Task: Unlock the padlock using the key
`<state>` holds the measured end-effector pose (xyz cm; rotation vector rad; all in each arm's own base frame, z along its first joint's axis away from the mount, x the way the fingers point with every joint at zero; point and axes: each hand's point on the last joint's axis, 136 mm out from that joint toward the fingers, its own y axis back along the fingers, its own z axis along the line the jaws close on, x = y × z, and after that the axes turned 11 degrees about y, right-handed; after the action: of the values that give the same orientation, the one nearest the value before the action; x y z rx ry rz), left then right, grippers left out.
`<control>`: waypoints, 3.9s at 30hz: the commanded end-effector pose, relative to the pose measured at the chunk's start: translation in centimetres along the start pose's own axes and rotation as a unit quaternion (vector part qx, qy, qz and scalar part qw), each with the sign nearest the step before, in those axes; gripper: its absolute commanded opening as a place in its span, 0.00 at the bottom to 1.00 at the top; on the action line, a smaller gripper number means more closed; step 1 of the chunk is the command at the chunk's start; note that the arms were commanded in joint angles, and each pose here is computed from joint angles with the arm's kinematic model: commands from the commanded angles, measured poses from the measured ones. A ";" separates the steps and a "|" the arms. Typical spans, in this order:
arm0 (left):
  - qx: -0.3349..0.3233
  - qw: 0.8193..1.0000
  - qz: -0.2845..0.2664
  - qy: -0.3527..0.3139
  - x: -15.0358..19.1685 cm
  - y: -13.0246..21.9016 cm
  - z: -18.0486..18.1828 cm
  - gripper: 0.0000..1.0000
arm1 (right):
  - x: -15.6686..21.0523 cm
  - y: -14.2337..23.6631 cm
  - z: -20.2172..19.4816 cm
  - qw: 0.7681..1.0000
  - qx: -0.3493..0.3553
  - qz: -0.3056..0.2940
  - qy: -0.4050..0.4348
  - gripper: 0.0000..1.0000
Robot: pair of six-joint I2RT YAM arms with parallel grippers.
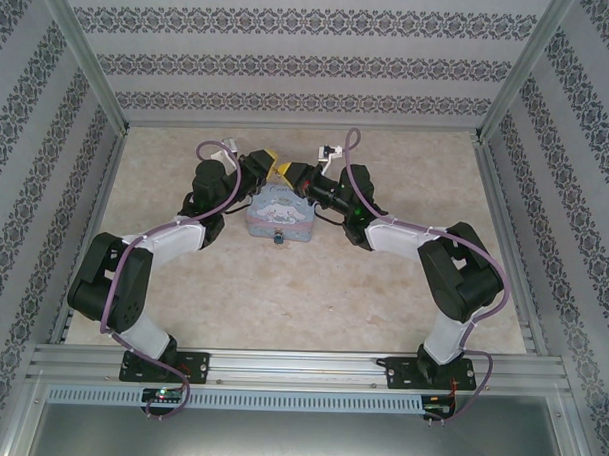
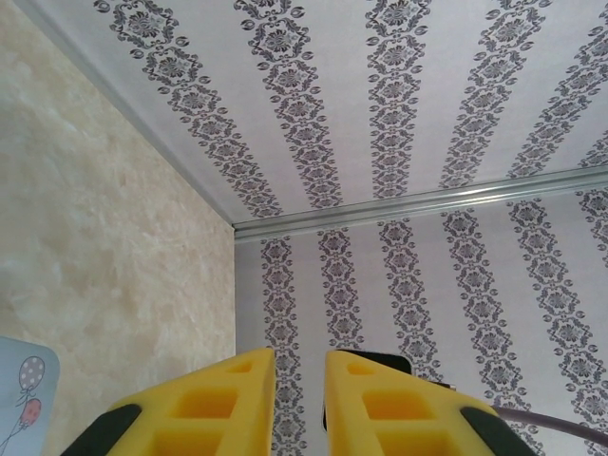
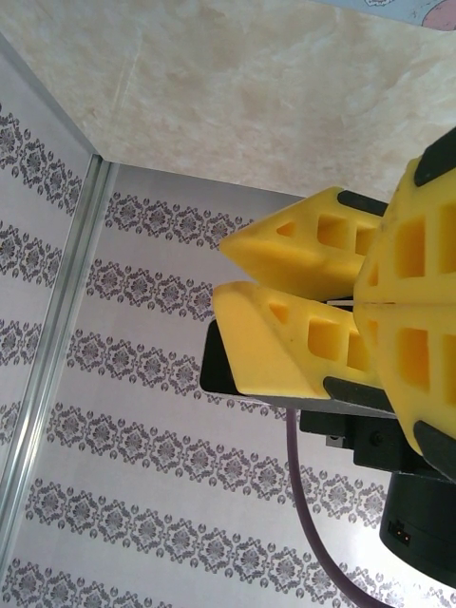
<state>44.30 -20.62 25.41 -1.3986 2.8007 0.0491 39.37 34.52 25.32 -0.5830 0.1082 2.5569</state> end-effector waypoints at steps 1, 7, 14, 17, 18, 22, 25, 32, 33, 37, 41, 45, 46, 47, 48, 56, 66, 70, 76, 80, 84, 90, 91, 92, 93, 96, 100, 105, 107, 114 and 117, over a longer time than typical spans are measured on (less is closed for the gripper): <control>0.011 1.000 0.003 -0.008 -0.1 0.4 -0.6 0.19 | 0.2 0.1 0.8 1.000 -0.019 0.002 0.001 0.00; 0.011 1.000 0.004 -0.008 -0.1 0.3 -0.5 0.11 | 0.2 0.0 0.6 1.000 -0.020 0.000 -0.003 0.00; 0.014 1.000 0.006 -0.013 0.0 0.5 -0.8 0.00 | -0.3 0.3 0.7 1.000 -0.019 -0.004 0.003 0.35; 0.015 1.000 0.007 -0.020 0.1 0.5 -1.1 0.00 | -0.9 1.1 0.6 1.000 -0.005 -0.006 0.014 0.73; 0.014 1.000 0.008 -0.022 0.0 0.5 -1.1 0.00 | -1.1 1.4 0.4 1.000 0.001 -0.007 0.018 0.85; 0.018 0.999 0.011 -0.031 0.1 0.5 -1.9 0.00 | -1.9 2.7 -0.2 0.999 0.031 -0.003 0.036 0.98; 0.019 0.999 0.013 -0.038 0.1 0.5 -2.4 0.00 | -2.6 4.0 -1.2 0.996 0.073 0.005 0.052 0.98; 0.027 0.998 0.021 -0.051 0.4 0.6 -3.9 0.00 | -5.3 7.9 -3.5 0.973 0.193 0.006 0.123 0.98; 0.028 0.998 0.021 -0.053 0.4 0.7 -4.1 0.00 | -5.7 8.4 -3.7 0.967 0.213 0.008 0.139 0.98; 0.031 0.997 0.028 -0.061 0.7 0.8 -4.8 0.00 | -6.8 10.6 -4.7 0.921 0.314 0.028 0.230 0.98; 0.036 0.997 0.034 -0.065 0.9 0.8 -5.5 0.00 | -8.0 13.0 -5.7 0.849 0.422 0.052 0.314 0.98; 0.039 0.996 0.039 -0.068 1.0 0.7 -5.9 0.00 | -10.1 15.7 -6.3 0.769 0.521 0.028 0.370 0.98; 0.039 0.996 0.040 -0.067 1.0 0.6 -6.0 0.00 | -11.0 16.8 -6.3 0.747 0.548 0.004 0.377 0.98; 0.039 0.996 0.040 -0.068 1.0 0.6 -6.0 0.00 | -11.6 17.5 -6.2 0.734 0.563 -0.011 0.380 0.98; 0.039 0.996 0.041 -0.069 1.0 0.6 -6.1 0.00 | -11.9 18.1 -6.0 0.724 0.573 -0.019 0.384 0.98; 0.044 0.996 0.045 -0.068 1.0 0.2 -6.3 0.00 | -12.8 19.8 -5.4 0.692 0.583 0.006 0.426 0.98; 0.050 0.996 0.044 -0.066 0.8 -0.3 -6.5 0.00 | -13.6 21.4 -6.9 0.608 0.671 -0.011 0.424 0.98; 0.052 0.995 0.044 -0.067 0.8 -0.4 -6.6 0.00 | -11.9 20.0 -7.6 0.667 0.634 -0.003 0.391 0.98; 0.056 0.995 0.043 -0.066 0.7 -0.5 -6.7 0.00 | -8.5 16.1 -6.6 0.823 0.478 0.013 0.306 0.98; 0.058 0.996 0.041 -0.062 0.6 -0.5 -6.8 0.00 | -7.2 12.9 -3.5 0.905 0.349 0.004 0.241 0.96; 0.058 0.997 0.032 -0.041 0.4 -0.5 -6.5 0.00 | -6.1 9.6 -0.6 0.960 0.221 0.001 0.170 0.88; 0.049 0.999 0.017 0.004 0.2 -0.4 -5.7 0.00 | -5.3 5.8 2.9 0.994 0.063 -0.018 0.085 0.79; 0.045 0.999 0.014 0.009 0.1 -0.3 -5.5 0.00 | -5.1 5.3 3.4 0.995 0.046 -0.019 0.083 0.78; 0.041 0.999 0.011 0.016 0.1 -0.2 -5.4 0.00 | -4.9 4.9 4.0 0.996 0.032 -0.020 0.084 0.76; 0.038 0.999 0.009 0.020 0.1 -0.2 -5.3 0.00 | -4.8 4.5 4.3 0.996 0.023 -0.021 0.083 0.74; 0.026 0.999 0.002 0.035 0.2 0.0 -4.9 0.00 | -4.4 3.6 4.8 0.997 0.008 -0.024 0.079 0.69; 0.020 0.999 0.000 0.045 0.4 0.2 -4.7 0.00 | -4.1 2.4 4.8 0.997 0.001 -0.022 0.074 0.55; 0.018 0.999 -0.003 0.047 0.5 0.4 -4.5 0.00 | -3.6 1.2 4.6 0.997 -0.006 -0.018 0.068 0.45; 0.017 0.999 -0.002 0.048 0.6 0.4 -4.4 0.00 | -3.4 0.9 4.4 0.998 -0.006 -0.015 0.067 0.45; 0.018 0.999 -0.002 0.047 0.6 0.4 -4.5 0.00 | -2.8 0.0 4.1 0.998 -0.008 -0.008 0.059 0.43; 0.017 0.999 -0.001 0.047 0.7 0.3 -4.3 0.00 | -2.7 -0.4 4.2 0.998 -0.011 -0.005 0.058 0.42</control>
<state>44.37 -20.82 28.73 -1.4513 2.8675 -0.0338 40.10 33.58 28.01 -0.6794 0.1980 2.5273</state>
